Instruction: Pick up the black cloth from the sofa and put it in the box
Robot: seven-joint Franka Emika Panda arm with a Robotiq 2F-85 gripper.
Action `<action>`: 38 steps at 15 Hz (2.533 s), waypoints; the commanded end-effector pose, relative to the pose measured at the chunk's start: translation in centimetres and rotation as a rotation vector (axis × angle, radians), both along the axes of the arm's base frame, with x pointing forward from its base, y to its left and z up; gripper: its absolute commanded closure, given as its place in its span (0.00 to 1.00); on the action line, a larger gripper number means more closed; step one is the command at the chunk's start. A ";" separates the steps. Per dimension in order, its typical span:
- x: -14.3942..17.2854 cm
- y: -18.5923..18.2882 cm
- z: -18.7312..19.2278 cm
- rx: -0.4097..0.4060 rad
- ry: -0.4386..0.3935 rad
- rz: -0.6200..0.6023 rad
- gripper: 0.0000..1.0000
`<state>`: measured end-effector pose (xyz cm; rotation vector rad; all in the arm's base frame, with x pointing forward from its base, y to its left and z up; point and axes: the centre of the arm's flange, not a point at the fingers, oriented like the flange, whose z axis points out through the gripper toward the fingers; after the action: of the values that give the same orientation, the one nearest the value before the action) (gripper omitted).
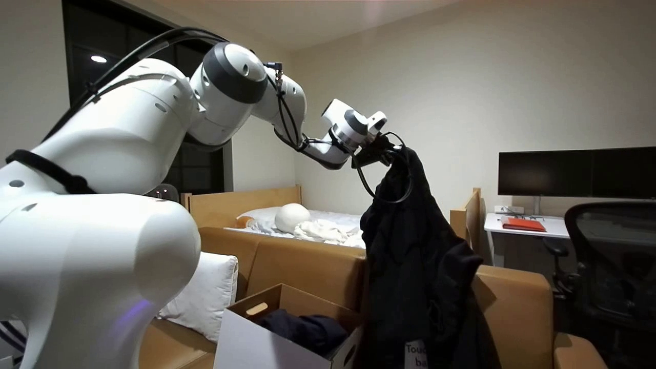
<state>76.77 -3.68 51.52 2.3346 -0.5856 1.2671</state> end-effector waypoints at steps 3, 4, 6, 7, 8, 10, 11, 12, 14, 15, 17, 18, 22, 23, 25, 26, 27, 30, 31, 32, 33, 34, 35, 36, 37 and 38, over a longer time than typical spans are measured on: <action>2.8 6.8 12.8 0.002 -0.276 -0.035 1.00; 2.7 8.1 14.7 0.027 -0.312 -0.060 1.00; 1.9 10.5 18.7 0.088 -0.366 -0.133 1.00; 1.2 11.5 20.6 0.118 -0.385 -0.176 1.00; 0.3 12.6 22.5 0.147 -0.405 -0.219 1.00; -2.3 14.5 25.9 0.183 -0.459 -0.297 1.00; -3.7 15.8 27.4 0.177 -0.505 -0.312 1.00; -5.2 16.9 29.1 0.160 -0.550 -0.306 1.00; -7.6 18.7 32.6 0.154 -0.626 -0.334 1.00; -8.7 19.5 34.3 0.155 -0.661 -0.359 1.00; -10.8 21.0 37.1 0.148 -0.730 -0.411 1.00; -12.0 21.8 38.3 0.147 -0.761 -0.439 1.00; -16.7 24.1 42.0 0.117 -0.922 -0.538 1.00; -17.5 24.4 42.8 0.110 -0.957 -0.568 1.00; -19.3 25.3 44.0 0.088 -1.028 -0.627 1.00; -19.9 25.7 44.5 0.071 -1.064 -0.652 1.00; -20.4 26.2 44.8 0.050 -1.102 -0.668 1.00; -20.5 28.3 44.6 -0.028 -1.214 -0.625 1.00; -19.5 28.9 43.6 -0.047 -1.227 -0.581 1.00; -18.3 29.3 42.3 -0.043 -1.214 -0.556 1.00; -16.9 29.5 40.1 -0.011 -1.179 -0.525 1.00; -16.2 29.6 38.2 0.024 -1.144 -0.505 1.00; -15.3 29.6 35.6 0.073 -1.107 -0.481 1.00; -14.6 29.5 33.6 0.109 -1.083 -0.466 1.00; -13.9 29.5 31.3 0.165 -1.041 -0.456 1.00; -13.4 29.6 29.7 0.207 -1.012 -0.441 1.00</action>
<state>60.43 25.40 82.22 1.2624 -1.4393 2.1263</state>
